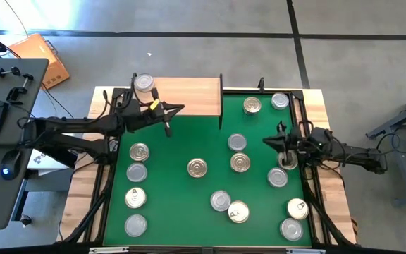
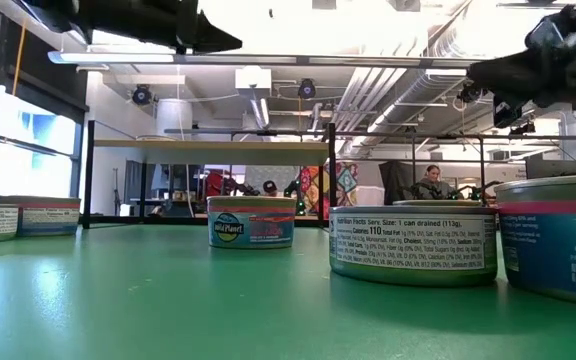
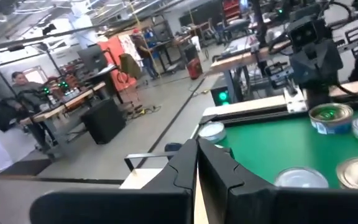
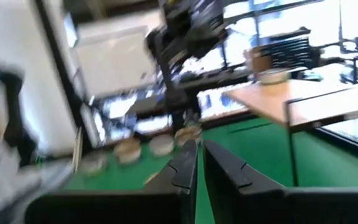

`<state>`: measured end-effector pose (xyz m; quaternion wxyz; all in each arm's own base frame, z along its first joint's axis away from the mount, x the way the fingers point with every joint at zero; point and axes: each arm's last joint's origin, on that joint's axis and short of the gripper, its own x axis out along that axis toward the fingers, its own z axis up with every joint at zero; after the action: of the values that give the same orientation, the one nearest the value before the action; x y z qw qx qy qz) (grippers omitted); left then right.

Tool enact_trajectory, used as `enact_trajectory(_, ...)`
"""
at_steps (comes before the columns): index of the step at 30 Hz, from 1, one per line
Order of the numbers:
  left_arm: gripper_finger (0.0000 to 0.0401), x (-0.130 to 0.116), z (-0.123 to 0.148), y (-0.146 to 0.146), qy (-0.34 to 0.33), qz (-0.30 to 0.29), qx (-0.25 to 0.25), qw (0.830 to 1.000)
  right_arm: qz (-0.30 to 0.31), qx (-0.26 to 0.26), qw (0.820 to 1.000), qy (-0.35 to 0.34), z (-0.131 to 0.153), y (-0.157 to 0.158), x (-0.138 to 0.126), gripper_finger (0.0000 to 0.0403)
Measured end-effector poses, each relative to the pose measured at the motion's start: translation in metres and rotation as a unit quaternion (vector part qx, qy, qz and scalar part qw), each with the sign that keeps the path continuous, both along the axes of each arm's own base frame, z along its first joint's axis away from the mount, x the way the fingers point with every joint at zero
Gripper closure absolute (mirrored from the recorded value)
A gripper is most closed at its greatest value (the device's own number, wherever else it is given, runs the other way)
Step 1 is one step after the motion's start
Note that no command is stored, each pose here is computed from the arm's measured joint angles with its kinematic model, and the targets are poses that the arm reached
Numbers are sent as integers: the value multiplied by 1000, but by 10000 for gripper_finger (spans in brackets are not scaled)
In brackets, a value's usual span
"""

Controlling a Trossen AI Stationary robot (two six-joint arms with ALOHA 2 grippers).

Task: Stack canned seafood by type on shelf
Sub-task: Put the blue-pink tuna can on the shelf

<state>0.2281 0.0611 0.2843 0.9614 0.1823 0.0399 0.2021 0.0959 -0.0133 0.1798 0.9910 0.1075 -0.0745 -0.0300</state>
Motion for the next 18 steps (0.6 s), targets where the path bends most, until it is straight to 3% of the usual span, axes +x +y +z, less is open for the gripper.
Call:
enact_trajectory(2, 396, 0, 2, 1, -15, 1, -5, 1000, -24, 26, 999, -27, 5, -2, -1, 382)
enact_trajectory(6, 396, 0, 7, 0, -46, 0, -13, 999, -42, 30, 997, -51, 9, -3, -2, 382)
enact_trajectory(10, 396, -1, 5, -1, -55, -5, -79, 995, -35, 53, 997, -42, 7, -2, -1, 382)
enact_trajectory(13, 396, 2, -11, -8, 6, -15, -130, 991, -32, 3, 999, -11, 3, -1, 3, 382)
enact_trajectory(15, 396, 6, -21, -16, 51, -25, -128, 990, -41, -45, 998, 17, -1, -1, 7, 382)
enact_trajectory(18, 396, 8, -27, -27, 60, -18, -168, 984, -83, -41, 996, 15, 1, -4, 10, 382)
